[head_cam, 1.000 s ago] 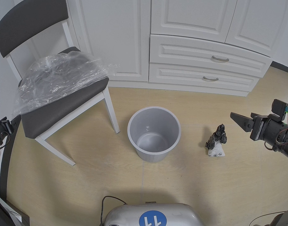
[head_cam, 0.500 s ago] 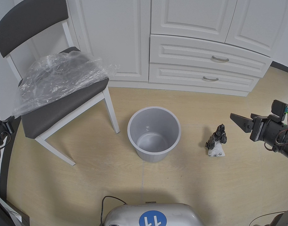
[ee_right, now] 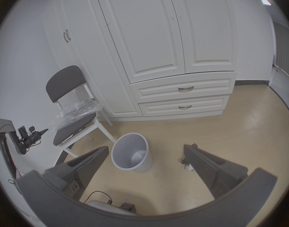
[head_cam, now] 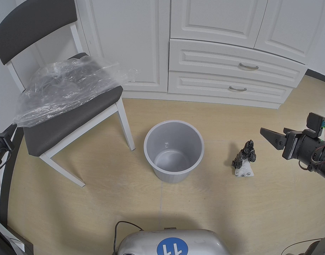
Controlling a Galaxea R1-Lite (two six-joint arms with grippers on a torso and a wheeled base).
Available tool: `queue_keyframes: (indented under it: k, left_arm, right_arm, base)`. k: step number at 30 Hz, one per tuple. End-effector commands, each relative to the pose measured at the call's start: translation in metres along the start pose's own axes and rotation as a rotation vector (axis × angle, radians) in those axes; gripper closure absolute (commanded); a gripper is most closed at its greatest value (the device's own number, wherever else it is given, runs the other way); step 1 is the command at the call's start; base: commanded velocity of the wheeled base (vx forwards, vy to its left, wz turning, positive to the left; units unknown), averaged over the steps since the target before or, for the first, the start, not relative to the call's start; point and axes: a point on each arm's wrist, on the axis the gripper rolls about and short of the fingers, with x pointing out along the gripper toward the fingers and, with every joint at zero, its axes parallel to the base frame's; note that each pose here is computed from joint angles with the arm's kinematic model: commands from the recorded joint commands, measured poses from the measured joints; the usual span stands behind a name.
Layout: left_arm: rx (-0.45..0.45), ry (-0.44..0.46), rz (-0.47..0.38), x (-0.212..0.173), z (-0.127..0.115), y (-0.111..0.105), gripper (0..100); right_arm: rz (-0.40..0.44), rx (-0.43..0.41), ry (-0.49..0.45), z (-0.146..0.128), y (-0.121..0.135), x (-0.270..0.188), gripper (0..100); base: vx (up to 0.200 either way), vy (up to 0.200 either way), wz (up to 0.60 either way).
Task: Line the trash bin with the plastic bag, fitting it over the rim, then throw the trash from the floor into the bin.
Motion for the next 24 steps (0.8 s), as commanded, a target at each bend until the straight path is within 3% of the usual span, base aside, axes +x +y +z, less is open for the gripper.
queue_keyframes:
  k: [1,12,18,24]
  left_arm:
    - [-0.006,-0.045,-0.058,-0.017,0.018,-0.021,100]
    - [-0.064,-0.061,-0.115,-0.019,0.025,-0.038,100]
    - [-0.143,-0.122,-0.257,-0.025,0.047,-0.077,100]
    - [-0.133,-0.171,-0.418,-0.033,0.061,-0.115,100]
  right_arm:
    - [-0.001,0.001,-0.009,0.001,0.0,0.0,0]
    - [0.04,-0.001,-0.004,-0.001,0.007,-0.004,0]
    - [0.106,-0.018,0.038,-0.003,0.028,0.021,0]
    - [0.167,0.044,-0.01,-0.01,0.053,0.044,0]
  base:
    - [0.0,0.0,0.0]
    - [0.0,0.0,0.0]
    - [0.0,0.0,0.0]
    - [0.0,0.0,0.0]
